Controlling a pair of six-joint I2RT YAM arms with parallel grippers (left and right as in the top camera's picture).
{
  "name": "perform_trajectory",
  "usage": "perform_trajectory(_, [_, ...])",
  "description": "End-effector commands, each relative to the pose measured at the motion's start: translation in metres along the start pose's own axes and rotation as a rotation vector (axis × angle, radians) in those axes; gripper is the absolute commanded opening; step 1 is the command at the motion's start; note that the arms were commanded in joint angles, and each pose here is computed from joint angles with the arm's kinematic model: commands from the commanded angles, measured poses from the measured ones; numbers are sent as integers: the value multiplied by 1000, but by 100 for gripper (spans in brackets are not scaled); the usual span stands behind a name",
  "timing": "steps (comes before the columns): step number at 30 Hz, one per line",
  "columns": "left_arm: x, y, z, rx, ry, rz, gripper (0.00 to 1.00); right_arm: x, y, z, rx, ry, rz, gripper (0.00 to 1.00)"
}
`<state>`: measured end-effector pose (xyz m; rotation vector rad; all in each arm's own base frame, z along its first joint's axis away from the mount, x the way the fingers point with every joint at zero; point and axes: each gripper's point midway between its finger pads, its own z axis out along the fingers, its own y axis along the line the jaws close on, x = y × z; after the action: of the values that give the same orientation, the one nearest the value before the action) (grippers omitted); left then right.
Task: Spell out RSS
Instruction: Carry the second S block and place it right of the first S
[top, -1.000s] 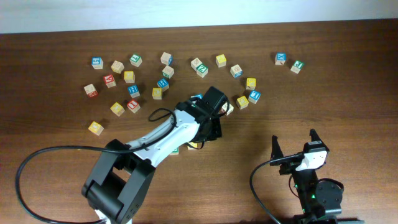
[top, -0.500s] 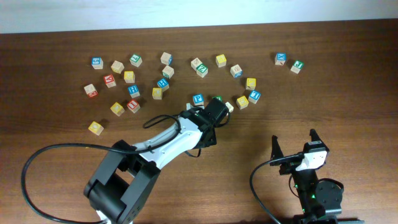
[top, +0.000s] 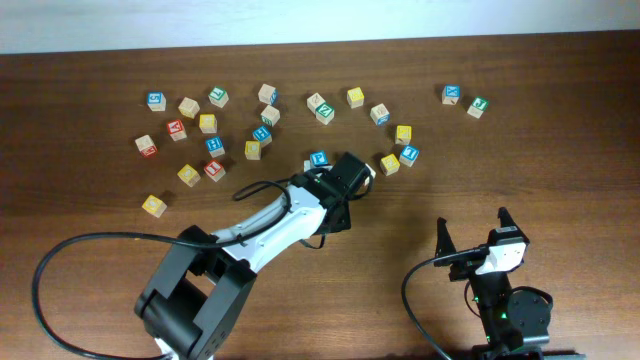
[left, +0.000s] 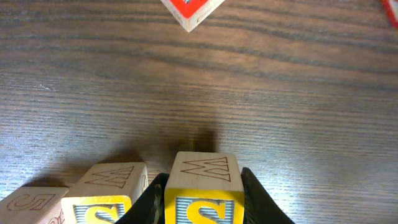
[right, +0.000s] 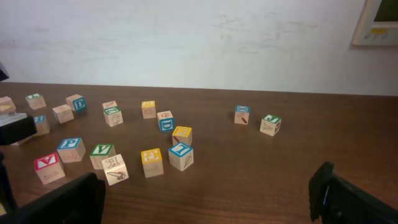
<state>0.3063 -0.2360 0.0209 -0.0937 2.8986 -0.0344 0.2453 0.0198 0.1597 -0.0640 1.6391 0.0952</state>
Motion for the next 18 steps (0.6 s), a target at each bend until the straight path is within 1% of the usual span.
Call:
perform_trajectory(1, [-1, -1, -4, -3, 5, 12, 36, 3, -2, 0, 8, 4, -3, 98])
perform_trajectory(8, [-7, -5, -7, 9, -9, 9, 33, 3, -2, 0, 8, 4, -3, 98])
perform_trajectory(11, [-18, -7, -13, 15, -36, 25, 33, 3, -2, 0, 8, 4, -3, 98])
perform_trajectory(16, [-35, 3, -19, 12, -46, -18, 33, 3, -2, 0, 8, 4, -3, 98])
perform_trajectory(18, [-48, 5, -34, 25, -70, -13, 33, 3, -2, 0, 8, 4, -3, 98])
